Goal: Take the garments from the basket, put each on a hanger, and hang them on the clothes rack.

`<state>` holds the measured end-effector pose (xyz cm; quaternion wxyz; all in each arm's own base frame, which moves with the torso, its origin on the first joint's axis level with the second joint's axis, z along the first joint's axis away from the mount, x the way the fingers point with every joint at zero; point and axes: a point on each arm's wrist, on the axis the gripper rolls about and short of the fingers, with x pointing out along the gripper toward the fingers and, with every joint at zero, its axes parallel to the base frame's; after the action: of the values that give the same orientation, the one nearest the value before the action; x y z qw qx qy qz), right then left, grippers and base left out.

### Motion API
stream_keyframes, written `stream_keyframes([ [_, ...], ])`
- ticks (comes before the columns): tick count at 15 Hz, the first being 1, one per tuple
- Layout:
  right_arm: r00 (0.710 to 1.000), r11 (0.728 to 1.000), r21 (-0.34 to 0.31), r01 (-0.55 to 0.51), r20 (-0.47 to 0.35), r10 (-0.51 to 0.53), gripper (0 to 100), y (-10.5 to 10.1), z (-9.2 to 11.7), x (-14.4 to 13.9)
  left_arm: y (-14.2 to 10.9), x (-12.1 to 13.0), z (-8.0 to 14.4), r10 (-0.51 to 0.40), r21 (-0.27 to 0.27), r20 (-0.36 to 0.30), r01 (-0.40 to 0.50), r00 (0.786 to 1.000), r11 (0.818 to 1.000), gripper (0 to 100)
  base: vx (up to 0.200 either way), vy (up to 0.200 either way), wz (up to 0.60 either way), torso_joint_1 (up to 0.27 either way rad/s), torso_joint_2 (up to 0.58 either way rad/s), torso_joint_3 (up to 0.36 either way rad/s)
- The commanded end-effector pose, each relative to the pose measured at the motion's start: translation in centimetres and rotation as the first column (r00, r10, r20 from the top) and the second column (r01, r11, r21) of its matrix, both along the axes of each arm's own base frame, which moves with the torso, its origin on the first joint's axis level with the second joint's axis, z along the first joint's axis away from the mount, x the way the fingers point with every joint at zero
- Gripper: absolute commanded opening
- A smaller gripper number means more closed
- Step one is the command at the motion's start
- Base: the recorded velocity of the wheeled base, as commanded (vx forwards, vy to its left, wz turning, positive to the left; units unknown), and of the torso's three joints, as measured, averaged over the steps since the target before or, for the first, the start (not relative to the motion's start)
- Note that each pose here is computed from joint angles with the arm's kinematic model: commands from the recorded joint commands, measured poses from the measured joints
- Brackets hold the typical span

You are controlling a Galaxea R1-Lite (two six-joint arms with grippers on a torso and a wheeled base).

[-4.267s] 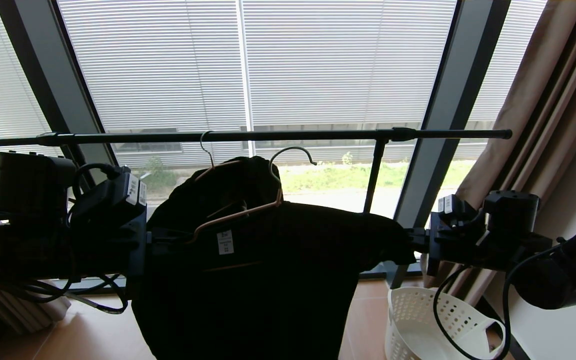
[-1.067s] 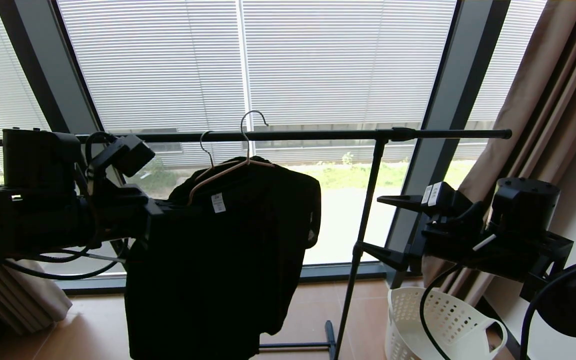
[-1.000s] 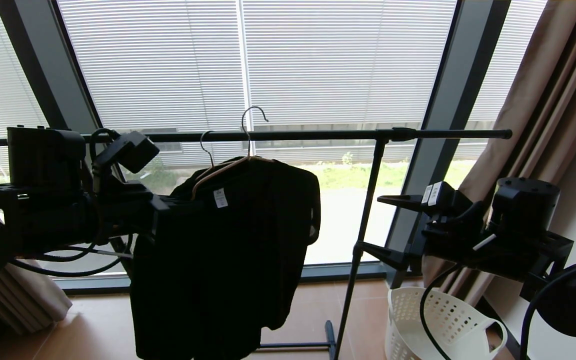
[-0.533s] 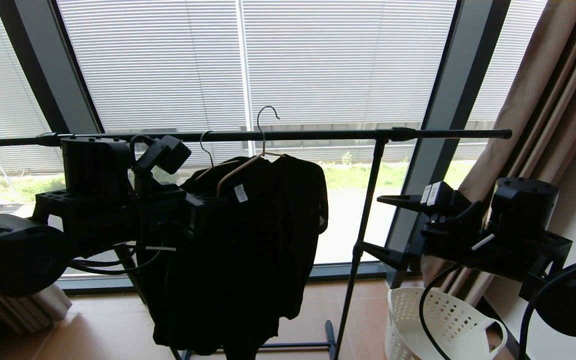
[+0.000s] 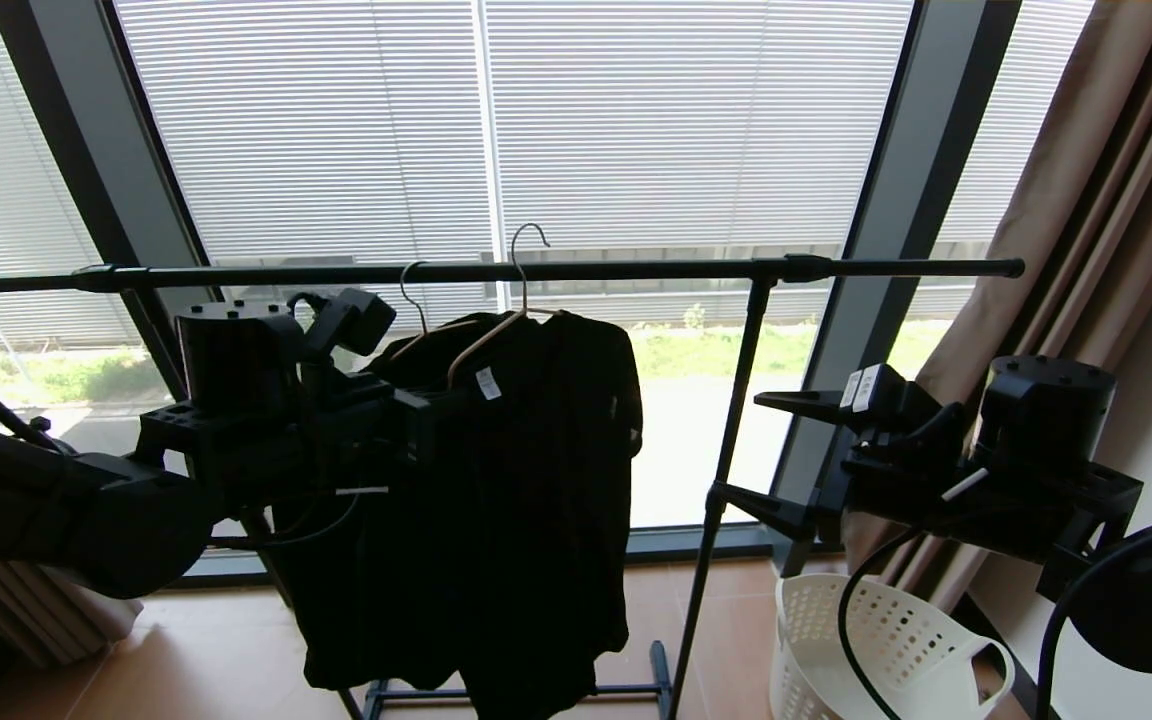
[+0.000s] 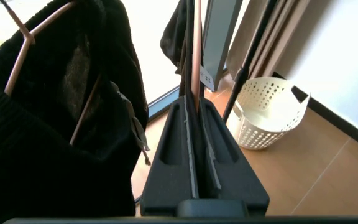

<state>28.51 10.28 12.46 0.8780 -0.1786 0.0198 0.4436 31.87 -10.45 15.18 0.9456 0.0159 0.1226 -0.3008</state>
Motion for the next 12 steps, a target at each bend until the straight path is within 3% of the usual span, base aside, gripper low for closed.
stream_keyframes([
  [1, 1.000, 1.000, -0.001, -0.002, -0.001, 0.002, 100, 0.0, -0.1, 0.0, -0.3, 1.1, -1.3, 0.006, -0.017, -0.015, -0.006, 1.000, 1.000, 0, 0.000, 0.000, 0.00, 0.000, 0.00, 0.000],
  [4, 1.000, 1.000, -0.001, -0.002, -0.003, 0.002, 100, 0.0, -0.1, 0.0, -0.9, 2.5, -1.9, 0.041, -0.058, -0.001, -0.041, 0.999, 0.997, 0, 0.000, 0.000, 0.00, 0.000, 0.00, 0.000],
  [12, 1.000, 1.000, -0.003, -0.002, -0.007, 0.002, 100, 0.0, -0.2, 0.0, -1.2, 3.2, -3.0, 0.053, -0.050, -0.025, -0.054, 0.998, 0.997, 0, 0.000, 0.000, 0.00, 0.000, 0.00, 0.000],
])
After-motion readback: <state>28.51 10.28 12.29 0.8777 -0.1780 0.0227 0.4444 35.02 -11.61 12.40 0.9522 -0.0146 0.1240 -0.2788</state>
